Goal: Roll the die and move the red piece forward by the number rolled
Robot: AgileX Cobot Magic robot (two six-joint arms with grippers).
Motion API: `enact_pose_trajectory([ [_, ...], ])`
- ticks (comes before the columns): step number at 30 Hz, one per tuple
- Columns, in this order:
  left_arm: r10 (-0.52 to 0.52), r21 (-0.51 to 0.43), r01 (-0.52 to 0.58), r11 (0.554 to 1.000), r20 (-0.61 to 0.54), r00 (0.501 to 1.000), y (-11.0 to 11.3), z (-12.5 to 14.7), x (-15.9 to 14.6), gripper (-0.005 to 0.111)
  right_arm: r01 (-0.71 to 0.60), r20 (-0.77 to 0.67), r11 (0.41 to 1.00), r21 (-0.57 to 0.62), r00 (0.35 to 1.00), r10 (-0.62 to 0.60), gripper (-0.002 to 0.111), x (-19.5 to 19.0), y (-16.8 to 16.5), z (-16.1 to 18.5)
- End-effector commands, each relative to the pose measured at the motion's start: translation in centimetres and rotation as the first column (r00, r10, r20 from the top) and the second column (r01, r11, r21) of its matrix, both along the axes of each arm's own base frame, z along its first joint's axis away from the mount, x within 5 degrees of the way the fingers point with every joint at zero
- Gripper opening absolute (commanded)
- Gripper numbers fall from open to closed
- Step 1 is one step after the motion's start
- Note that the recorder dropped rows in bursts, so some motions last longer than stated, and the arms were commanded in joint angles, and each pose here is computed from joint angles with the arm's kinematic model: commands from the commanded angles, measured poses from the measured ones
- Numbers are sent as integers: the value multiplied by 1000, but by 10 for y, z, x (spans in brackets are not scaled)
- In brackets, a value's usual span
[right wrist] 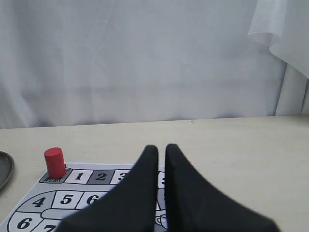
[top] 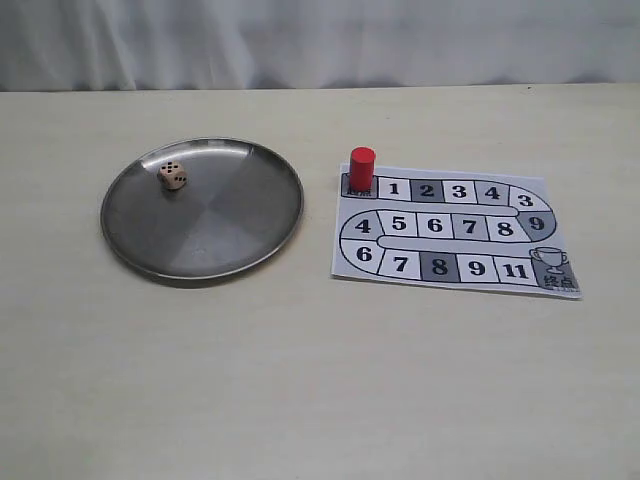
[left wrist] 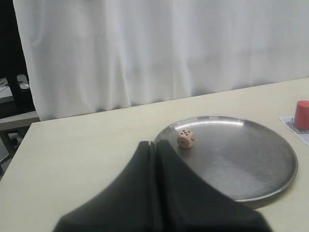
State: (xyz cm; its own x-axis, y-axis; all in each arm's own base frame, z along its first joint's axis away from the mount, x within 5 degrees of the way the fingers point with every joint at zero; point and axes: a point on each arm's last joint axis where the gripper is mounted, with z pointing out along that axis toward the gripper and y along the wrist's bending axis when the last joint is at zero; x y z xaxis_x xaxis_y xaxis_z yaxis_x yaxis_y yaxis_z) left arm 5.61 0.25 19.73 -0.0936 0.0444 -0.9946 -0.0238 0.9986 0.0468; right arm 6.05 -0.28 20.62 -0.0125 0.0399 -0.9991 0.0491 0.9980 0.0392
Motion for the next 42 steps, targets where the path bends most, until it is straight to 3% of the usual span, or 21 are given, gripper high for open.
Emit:
enact_pose_trajectory([
  [1,-4,-1,4,1000,8,1000,0,0,0,0,1,2,1000,-3,1000,-1,4,0,0,-1],
  [30,-4,-1,4,1000,8,1000,0,0,0,0,2,17,999,35,1000,-3,4,0,0,1],
  [35,-4,-1,4,1000,8,1000,0,0,0,0,-6,81,968,252,997,-15,4,-1,-1,5],
  [42,-4,-1,4,1000,8,1000,0,0,0,0,3,119,975,223,992,-31,4,1,-2,10],
])
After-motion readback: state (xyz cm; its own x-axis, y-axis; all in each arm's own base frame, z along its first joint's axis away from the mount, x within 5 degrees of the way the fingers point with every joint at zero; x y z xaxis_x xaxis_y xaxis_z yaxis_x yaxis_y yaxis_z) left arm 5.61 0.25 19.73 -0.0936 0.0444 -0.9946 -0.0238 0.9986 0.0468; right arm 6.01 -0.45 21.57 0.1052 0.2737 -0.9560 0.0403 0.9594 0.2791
